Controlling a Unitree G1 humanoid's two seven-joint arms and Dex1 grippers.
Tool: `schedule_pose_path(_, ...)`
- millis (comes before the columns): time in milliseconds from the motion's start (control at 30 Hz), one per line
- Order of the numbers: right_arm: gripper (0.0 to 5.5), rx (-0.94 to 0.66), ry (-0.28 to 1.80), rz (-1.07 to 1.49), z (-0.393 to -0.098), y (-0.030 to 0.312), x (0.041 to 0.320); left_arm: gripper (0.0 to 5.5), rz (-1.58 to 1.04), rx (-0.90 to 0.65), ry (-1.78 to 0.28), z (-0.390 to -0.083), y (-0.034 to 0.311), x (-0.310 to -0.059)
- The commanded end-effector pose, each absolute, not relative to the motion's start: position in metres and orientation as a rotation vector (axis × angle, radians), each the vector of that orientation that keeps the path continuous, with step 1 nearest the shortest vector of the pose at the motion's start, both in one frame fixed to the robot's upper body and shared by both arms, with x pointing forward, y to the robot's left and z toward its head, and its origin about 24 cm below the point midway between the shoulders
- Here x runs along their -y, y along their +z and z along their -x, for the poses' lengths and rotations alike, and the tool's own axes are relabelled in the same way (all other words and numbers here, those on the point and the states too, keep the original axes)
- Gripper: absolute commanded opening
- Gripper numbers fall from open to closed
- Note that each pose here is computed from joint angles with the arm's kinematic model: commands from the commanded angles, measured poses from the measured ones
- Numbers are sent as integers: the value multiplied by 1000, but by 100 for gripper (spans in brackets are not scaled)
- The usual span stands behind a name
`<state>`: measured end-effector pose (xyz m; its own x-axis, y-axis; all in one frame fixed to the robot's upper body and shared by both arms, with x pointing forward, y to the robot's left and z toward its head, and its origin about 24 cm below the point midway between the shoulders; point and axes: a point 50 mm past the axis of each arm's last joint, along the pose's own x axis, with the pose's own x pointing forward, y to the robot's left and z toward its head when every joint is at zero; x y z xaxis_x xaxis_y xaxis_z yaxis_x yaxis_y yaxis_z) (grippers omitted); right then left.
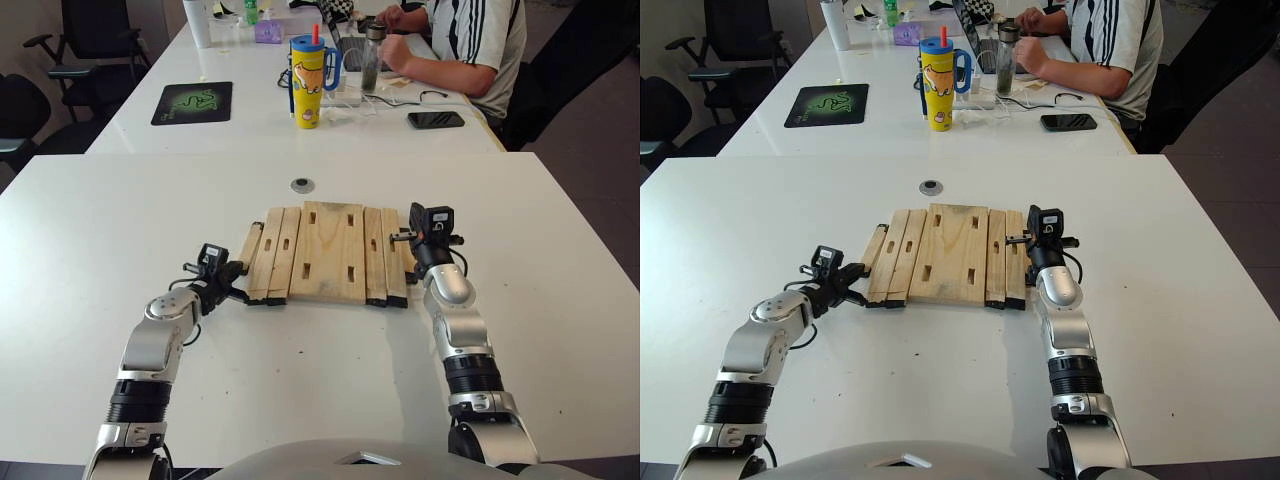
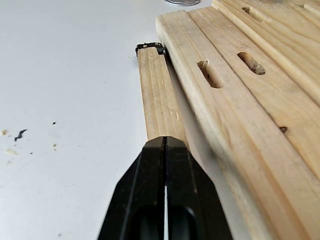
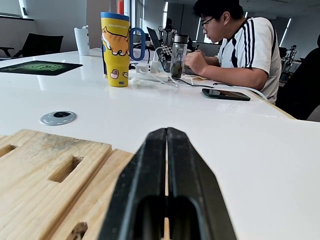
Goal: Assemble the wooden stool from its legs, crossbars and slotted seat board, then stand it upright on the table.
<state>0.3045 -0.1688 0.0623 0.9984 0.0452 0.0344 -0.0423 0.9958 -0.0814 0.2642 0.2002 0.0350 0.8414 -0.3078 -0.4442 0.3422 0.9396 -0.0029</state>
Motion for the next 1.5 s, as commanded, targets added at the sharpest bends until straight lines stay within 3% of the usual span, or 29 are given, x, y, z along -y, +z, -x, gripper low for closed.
schedule_pose_path(33, 0, 38, 45, 102, -306, 64, 172, 21, -96, -439, -326, -268, 41, -205)
schedule_pose_path(500, 0, 33, 57, 120, -305, 63, 174, 200, -66, -440, -307, -267, 38, -203)
schedule_pose_path(1100, 0, 14, 64, 141, -306, 60, 174, 200, -30, -442, -308, -272, 33, -192)
schedule_pose_path(1500, 0, 17, 63, 142, -307, 62, 173, 184, -37, -490, -305, -264, 10, -189)
